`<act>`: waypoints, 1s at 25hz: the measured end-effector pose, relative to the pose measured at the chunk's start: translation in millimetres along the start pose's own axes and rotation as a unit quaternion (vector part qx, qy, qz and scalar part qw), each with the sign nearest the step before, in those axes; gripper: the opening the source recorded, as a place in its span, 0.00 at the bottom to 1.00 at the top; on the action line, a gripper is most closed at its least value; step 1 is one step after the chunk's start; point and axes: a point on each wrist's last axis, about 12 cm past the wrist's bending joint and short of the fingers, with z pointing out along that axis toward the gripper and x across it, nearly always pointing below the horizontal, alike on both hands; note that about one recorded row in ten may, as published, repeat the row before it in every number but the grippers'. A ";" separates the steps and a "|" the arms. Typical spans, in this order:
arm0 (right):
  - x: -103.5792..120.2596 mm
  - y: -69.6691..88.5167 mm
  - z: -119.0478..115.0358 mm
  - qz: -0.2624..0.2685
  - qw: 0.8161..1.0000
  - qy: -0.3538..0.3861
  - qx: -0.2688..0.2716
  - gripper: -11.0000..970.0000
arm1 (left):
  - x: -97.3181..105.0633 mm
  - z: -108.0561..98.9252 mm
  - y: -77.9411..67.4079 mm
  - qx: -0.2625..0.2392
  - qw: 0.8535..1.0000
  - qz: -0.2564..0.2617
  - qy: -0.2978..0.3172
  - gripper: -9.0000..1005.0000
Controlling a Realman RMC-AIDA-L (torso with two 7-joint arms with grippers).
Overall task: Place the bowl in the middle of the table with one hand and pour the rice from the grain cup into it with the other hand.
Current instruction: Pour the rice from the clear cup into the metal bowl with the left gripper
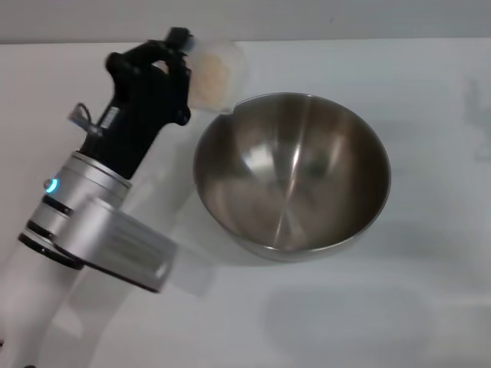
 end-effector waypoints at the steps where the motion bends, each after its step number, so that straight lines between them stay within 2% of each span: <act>1: 0.0 -0.1 0.6 0.000 1.000 0.000 0.000 0.44 | -2.4 0.2 -1.1 0.004 0.999 0.033 -0.010 0.04; 3: 0.1 0.4 2.2 -0.001 1.000 -0.001 -0.001 0.44 | -6.2 0.8 -2.9 0.009 0.996 0.087 -0.023 0.04; 6: 0.1 0.1 3.4 -0.002 1.000 -0.001 -0.002 0.44 | -11.5 1.6 -9.6 0.030 0.981 0.184 -0.044 0.04; 8: -0.1 0.0 5.1 -0.002 1.000 -0.002 -0.004 0.44 | -13.5 1.4 -15.0 0.047 0.966 0.250 -0.057 0.04; 13: 1.3 -0.6 7.9 -0.004 1.000 0.003 -0.005 0.44 | -15.7 -0.4 -22.3 0.067 0.930 0.354 -0.073 0.04; 17: 2.3 -1.5 9.1 -0.004 1.000 0.008 -0.004 0.44 | -14.6 -1.2 -23.1 0.067 0.907 0.409 -0.075 0.04; 20: 2.6 -2.3 10.8 -0.004 1.000 0.008 0.000 0.44 | -14.8 -2.0 -22.8 0.064 0.897 0.430 -0.076 0.04; 25: 2.7 -3.2 12.7 -0.006 1.000 0.008 0.001 0.44 | -16.5 -3.1 -20.9 0.052 0.892 0.442 -0.077 0.04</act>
